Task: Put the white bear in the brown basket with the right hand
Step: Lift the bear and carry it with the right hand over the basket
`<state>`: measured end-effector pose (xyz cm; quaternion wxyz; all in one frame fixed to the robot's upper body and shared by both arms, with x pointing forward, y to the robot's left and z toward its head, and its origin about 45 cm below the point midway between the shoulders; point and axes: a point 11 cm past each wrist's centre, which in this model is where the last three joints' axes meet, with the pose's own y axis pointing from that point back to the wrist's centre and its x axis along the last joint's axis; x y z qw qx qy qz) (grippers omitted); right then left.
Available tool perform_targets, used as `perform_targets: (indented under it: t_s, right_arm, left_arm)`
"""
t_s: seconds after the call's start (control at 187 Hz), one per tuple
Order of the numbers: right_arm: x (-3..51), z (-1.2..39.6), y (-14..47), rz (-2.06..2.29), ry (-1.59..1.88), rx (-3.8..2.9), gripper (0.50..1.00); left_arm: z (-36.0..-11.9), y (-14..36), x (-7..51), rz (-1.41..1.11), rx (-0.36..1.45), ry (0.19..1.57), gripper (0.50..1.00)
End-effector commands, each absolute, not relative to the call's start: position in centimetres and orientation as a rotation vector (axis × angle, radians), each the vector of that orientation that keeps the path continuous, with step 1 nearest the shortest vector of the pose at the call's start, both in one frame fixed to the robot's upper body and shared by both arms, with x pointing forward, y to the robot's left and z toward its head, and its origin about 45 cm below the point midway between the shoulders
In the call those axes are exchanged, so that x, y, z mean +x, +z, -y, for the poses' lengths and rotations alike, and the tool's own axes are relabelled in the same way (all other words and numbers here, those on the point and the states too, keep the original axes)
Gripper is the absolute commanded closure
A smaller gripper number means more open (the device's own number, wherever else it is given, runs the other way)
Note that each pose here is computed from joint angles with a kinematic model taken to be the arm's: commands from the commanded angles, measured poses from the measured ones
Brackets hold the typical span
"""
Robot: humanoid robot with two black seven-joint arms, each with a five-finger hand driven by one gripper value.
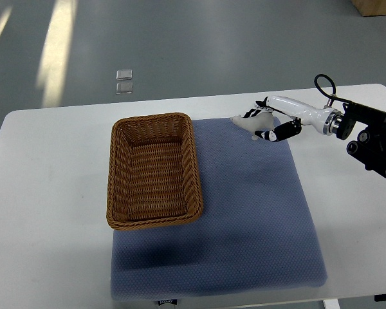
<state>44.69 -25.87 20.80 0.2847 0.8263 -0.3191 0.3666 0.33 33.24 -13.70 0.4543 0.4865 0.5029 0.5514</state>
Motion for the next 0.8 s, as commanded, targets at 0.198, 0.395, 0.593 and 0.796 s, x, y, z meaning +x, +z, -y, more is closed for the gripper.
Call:
perform_targets:
  t_s: [0.198, 0.395, 0.593, 0.796]
  right_arm:
    - [46.5, 19.9, 25.9, 0.788, 1.15, 2.284, 1.0]
    - [45.7, 13.2, 26.2, 0.63, 1.227, 2.355, 1.0]
    - [43.9, 7.6, 25.4, 0.45, 1.279, 2.399, 1.0]
    - [43.0, 6.6, 24.1, 0.369, 1.288, 2.381, 0.969]
  left_arm:
    - [-33.2, -13.7, 0.3, -1.241, 1.2, 1.361, 0.5]
    - [-33.2, -13.7, 0.5, -1.239, 1.198, 1.362, 0.5]
    - [-33.3, -13.7, 0.4, -1.24, 1.199, 1.364, 0.5]
    - [-33.2, -13.7, 0.4, -1.241, 1.198, 1.362, 0.5]
